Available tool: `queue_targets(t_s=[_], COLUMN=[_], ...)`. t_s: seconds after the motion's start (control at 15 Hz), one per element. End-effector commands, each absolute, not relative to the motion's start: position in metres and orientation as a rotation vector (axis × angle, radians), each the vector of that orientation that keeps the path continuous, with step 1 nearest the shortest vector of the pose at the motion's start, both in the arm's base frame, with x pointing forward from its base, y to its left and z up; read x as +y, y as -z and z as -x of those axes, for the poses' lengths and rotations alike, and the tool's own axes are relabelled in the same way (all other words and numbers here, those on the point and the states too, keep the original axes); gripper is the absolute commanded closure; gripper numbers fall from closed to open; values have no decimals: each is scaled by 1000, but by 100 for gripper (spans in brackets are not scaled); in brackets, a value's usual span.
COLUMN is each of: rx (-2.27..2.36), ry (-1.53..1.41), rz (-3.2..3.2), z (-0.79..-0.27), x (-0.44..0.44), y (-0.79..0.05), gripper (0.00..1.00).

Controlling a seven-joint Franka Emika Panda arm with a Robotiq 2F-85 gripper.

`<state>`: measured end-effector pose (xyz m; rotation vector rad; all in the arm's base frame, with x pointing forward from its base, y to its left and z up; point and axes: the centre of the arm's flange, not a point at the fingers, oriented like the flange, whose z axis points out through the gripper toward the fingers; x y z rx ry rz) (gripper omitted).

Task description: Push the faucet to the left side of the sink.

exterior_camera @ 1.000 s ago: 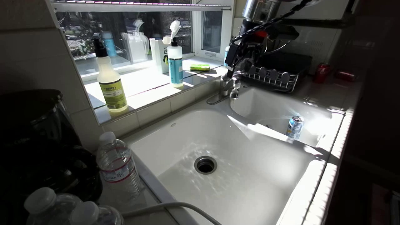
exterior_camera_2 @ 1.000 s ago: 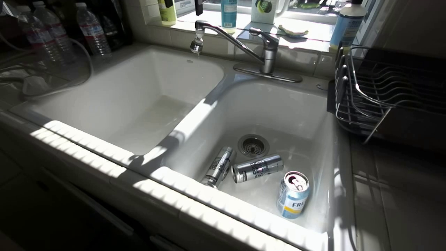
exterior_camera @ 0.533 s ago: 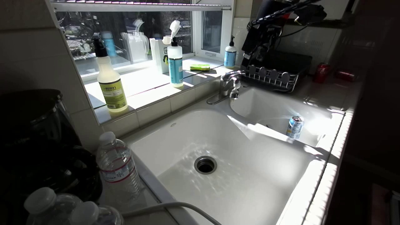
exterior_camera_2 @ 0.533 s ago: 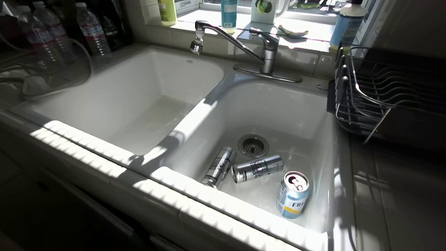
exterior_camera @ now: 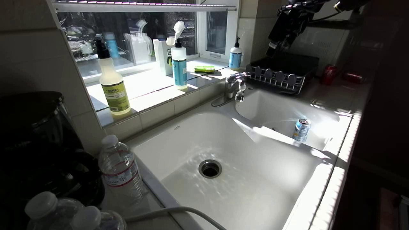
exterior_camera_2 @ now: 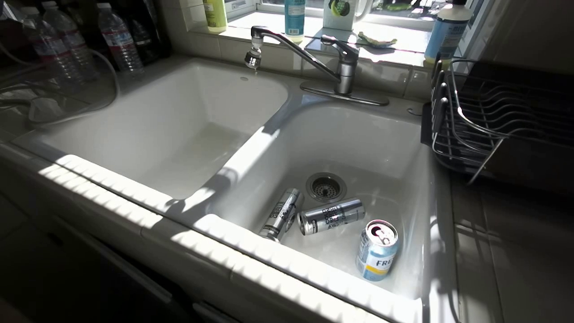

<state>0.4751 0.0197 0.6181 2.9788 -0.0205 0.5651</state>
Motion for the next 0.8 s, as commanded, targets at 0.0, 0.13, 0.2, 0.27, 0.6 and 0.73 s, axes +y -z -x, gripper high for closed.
queue_targets(t_s=[0.0, 0.13, 0.2, 0.27, 0.6, 0.73], rx=[-78, -97, -64, -70, -75, -75], ry=[-612, -629, -609, -618, -623, -622], rz=[-2939, -2936, -2963, -2961, -2959, -2959], z=[-444, -438, -456, -452, -448, -448], x=[21, 19, 19, 18, 18, 18], y=[-621, -626, -630, -632, -633, -632], gripper=[0, 0, 0, 0, 0, 0])
